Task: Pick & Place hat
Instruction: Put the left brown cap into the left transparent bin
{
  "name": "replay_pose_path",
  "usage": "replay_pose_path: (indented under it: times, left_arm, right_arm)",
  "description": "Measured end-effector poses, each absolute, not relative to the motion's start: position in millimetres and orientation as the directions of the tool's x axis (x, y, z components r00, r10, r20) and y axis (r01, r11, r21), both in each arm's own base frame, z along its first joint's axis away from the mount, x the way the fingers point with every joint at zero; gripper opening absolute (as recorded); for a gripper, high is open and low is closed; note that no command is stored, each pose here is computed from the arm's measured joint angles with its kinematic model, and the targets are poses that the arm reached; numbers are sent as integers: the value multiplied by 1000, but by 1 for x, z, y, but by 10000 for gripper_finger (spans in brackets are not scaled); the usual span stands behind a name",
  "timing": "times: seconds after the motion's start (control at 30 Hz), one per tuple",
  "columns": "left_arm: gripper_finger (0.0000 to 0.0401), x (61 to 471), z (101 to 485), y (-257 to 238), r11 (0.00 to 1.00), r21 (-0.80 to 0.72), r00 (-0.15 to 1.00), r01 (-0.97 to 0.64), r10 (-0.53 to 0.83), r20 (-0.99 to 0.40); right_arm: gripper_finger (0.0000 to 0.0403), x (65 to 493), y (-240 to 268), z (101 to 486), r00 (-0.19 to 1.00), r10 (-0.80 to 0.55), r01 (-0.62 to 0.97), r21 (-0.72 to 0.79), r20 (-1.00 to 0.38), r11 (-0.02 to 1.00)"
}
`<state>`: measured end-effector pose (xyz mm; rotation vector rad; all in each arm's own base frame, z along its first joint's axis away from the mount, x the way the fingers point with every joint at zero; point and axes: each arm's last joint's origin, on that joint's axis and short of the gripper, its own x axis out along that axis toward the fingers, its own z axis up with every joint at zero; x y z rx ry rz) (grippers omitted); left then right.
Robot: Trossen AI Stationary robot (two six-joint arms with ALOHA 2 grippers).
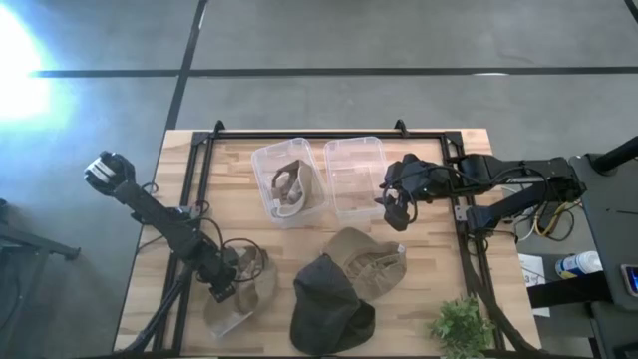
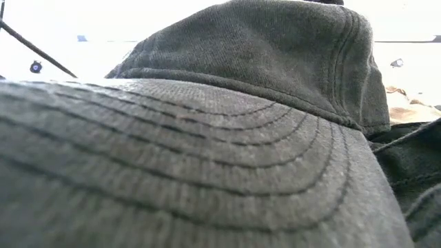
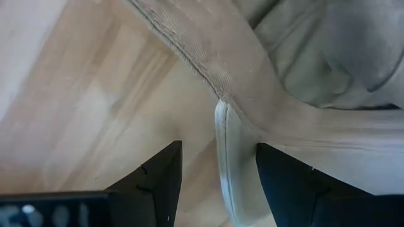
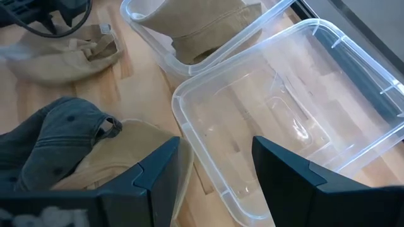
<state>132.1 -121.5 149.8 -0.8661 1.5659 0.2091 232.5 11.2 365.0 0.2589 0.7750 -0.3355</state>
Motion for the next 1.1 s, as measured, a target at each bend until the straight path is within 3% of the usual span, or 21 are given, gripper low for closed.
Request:
replay_pose_path:
  times: [0.17, 0.37, 0.7, 0.93, 1.1]
  left_arm:
    - [188, 139, 154, -127, 683, -434, 127, -587, -452, -883]
    - [150, 148, 152, -133, 623, -549, 244, -556, -509, -825]
    - [13, 162, 144, -144, 563, -662, 345, -495, -571, -744]
    - [8, 167, 165, -140, 482, -751, 480, -450, -579, -659]
    - [7, 165, 199, -122, 410, -828, 705, -383, -450, -549]
  right_arm:
    - [192, 232, 11, 365, 665, -202, 394, 108, -719, 913]
    - [192, 232, 11, 365, 665, -210, 398, 102, -717, 912]
    - [192, 232, 11, 365, 665, -209, 398, 103, -717, 912]
    - [192, 233, 9, 365, 663, -217, 400, 95, -717, 911]
    - [192, 233, 3, 365, 660, -231, 405, 79, -715, 911]
